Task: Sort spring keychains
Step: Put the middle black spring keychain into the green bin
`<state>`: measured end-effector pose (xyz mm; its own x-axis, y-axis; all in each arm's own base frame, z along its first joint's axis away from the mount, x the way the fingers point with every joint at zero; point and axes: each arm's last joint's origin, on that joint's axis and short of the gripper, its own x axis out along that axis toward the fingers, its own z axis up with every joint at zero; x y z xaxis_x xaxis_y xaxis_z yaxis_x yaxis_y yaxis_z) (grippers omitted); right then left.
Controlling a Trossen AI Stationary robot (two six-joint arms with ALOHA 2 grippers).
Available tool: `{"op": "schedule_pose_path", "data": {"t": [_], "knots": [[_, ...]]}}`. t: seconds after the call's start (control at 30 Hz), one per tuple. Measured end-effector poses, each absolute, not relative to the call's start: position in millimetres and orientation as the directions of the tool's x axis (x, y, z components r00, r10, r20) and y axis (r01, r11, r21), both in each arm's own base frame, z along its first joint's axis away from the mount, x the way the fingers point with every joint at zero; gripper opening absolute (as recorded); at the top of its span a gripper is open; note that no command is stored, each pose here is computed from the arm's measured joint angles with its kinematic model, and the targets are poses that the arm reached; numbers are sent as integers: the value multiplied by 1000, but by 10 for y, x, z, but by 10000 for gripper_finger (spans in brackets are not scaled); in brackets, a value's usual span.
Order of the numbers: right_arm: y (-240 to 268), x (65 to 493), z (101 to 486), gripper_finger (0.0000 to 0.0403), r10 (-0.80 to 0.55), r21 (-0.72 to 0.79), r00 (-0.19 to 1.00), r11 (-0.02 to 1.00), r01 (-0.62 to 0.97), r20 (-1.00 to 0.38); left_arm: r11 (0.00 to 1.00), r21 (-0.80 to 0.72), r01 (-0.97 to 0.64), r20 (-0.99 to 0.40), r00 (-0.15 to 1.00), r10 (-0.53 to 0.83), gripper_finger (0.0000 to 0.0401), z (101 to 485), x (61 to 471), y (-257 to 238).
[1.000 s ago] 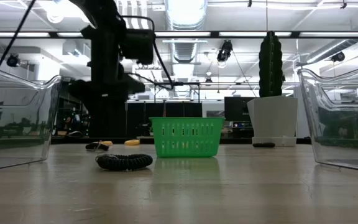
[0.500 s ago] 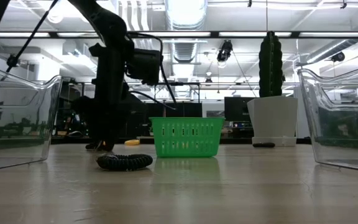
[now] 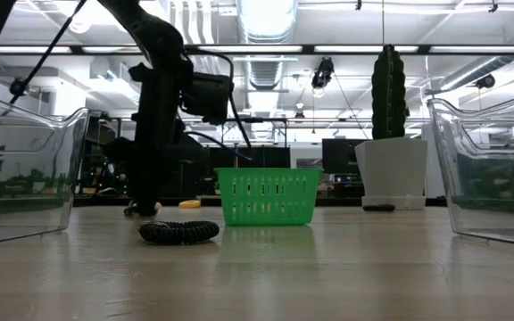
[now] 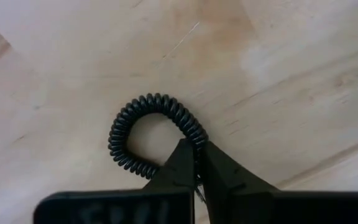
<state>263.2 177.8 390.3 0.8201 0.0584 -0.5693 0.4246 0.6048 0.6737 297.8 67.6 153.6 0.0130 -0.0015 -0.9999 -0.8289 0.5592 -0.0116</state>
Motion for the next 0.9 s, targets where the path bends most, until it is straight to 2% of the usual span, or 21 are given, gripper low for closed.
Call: {"op": "schedule_pose_path", "data": {"t": [0.1,0.33,0.47,0.63,0.73,0.9], "knots": [[1778,2632,3902,237,55,673,821,605,425,-568,557,-46,-829,-998,65,14,5,1712,2980,681],[1772,2634,3903,237,38,667,825,610,428,-564,531,-232,-815,-950,307,56,2,2393,2938,595],[1762,2640,3903,237,35,663,825,615,427,-564,528,-366,-766,-878,473,77,1,2790,2942,505],[1758,2643,3901,237,34,660,825,618,426,-564,546,-502,-671,-771,633,70,1,3094,3040,356],[1757,2647,3905,237,35,664,827,615,425,-561,561,-520,-644,-758,651,45,1,3126,3117,253],[1757,2650,3908,237,36,668,829,611,424,-558,593,-492,-637,-787,617,11,1,2971,3306,81]]}}
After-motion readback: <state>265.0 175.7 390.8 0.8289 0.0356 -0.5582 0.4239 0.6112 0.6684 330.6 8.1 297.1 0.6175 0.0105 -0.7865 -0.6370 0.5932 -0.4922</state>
